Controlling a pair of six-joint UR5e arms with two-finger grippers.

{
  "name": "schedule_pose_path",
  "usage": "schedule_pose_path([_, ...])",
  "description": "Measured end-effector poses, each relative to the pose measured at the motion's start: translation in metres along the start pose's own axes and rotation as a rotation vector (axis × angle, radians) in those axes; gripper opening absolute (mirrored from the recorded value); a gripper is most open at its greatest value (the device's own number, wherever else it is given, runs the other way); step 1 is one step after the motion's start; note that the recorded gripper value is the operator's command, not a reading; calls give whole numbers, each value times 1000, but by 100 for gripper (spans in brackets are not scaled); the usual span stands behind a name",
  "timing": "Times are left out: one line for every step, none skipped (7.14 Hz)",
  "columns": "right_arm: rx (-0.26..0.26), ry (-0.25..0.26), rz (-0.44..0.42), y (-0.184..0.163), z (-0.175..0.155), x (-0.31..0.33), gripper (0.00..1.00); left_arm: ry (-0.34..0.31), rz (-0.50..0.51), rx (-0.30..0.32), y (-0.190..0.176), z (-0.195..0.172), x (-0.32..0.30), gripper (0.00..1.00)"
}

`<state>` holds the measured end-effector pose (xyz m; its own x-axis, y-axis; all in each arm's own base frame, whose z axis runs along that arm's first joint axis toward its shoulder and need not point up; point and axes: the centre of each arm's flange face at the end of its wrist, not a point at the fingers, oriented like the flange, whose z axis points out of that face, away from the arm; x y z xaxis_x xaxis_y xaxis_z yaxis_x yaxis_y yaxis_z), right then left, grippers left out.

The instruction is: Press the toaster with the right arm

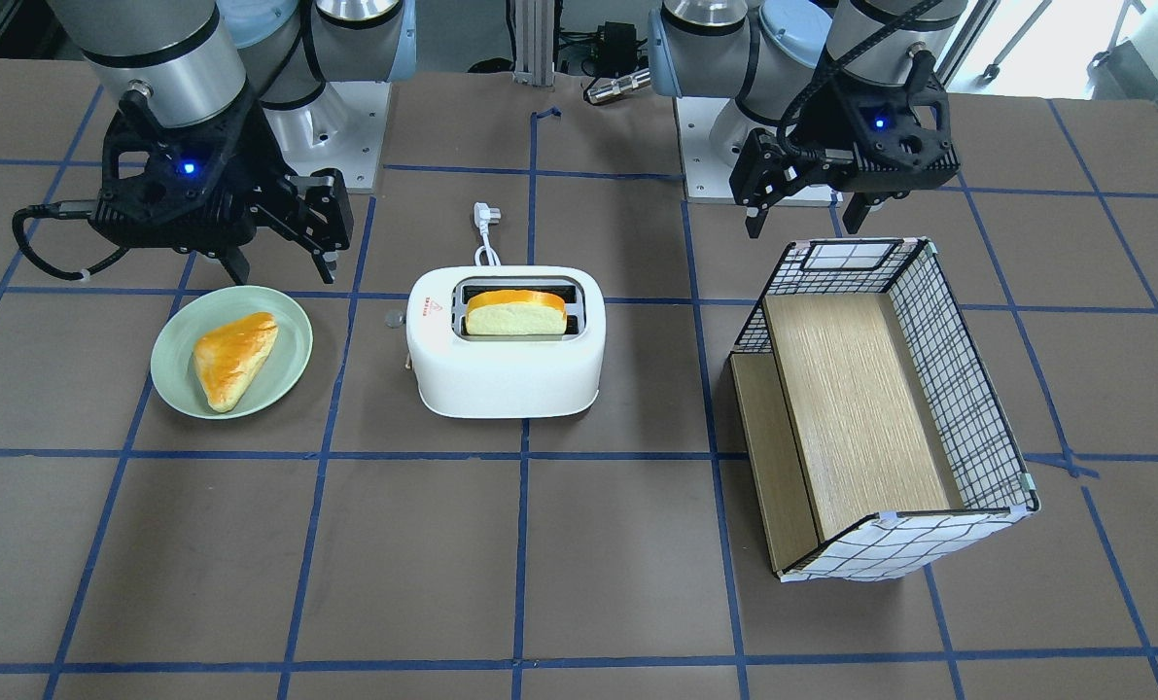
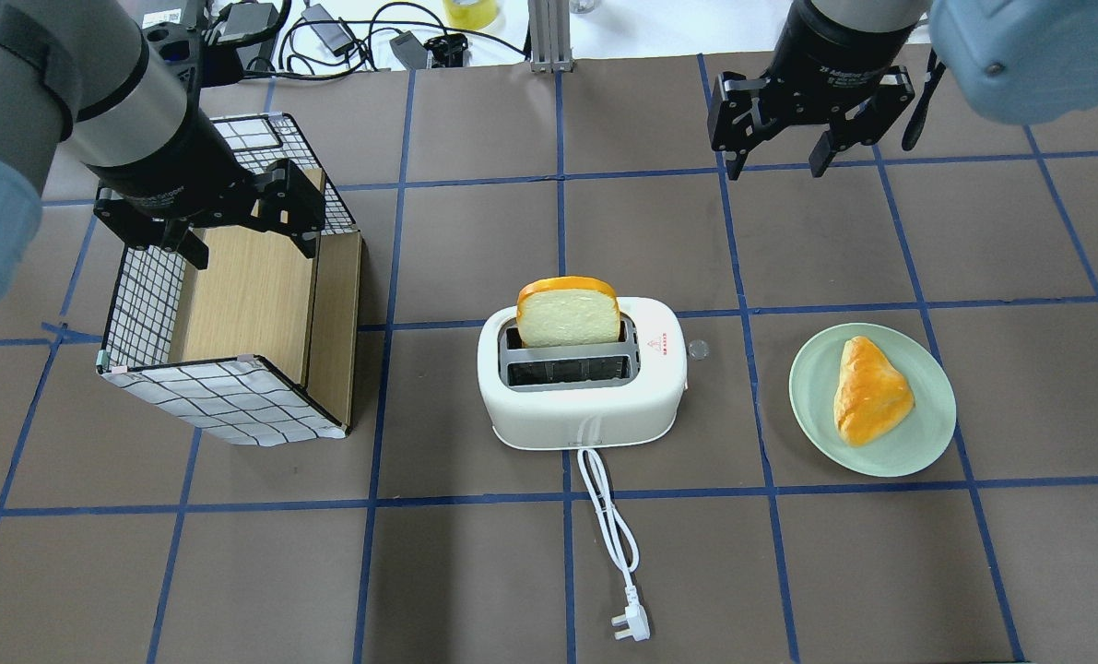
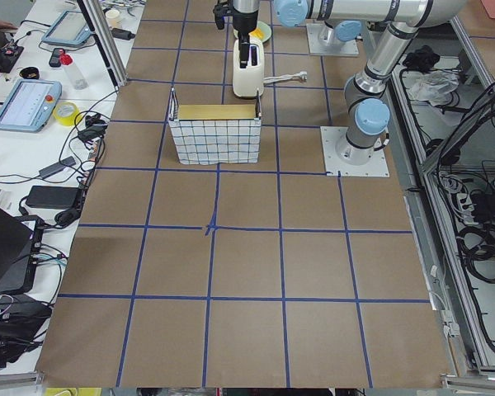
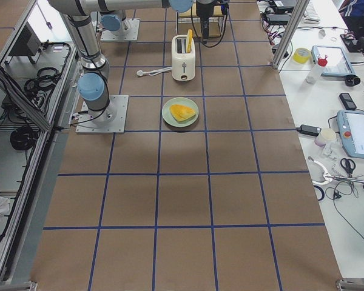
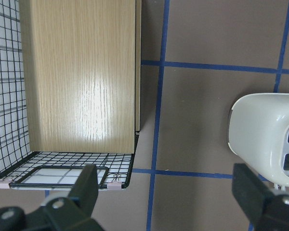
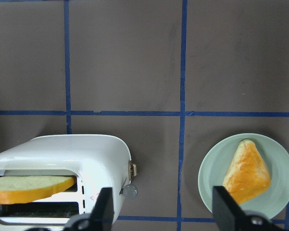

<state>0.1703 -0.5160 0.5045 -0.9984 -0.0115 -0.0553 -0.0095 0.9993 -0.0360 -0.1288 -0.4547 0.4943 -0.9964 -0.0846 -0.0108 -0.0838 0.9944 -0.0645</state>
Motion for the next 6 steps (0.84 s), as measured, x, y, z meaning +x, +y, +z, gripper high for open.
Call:
schedule_pose_path([-28,-48,31,0,-1,9,0,0,0,0,0,0,0,100])
schedule_pose_path([-63,-129,86,-3,0,26,0,0,0,0,0,0,0,100])
schedule_pose_path([-102,-234,137,-6,5,44,0,0,0,0,0,0,0,100])
schedule_pose_path([-131,-356,149,-7,17,57,0,0,0,0,0,0,0,100])
schedule_pose_path([-150,-476,138,-7,37,69,0,0,0,0,0,0,0,100])
schedule_pose_path([-167,-572,126,-3,61,78,0,1,0,0,0,0,0,100])
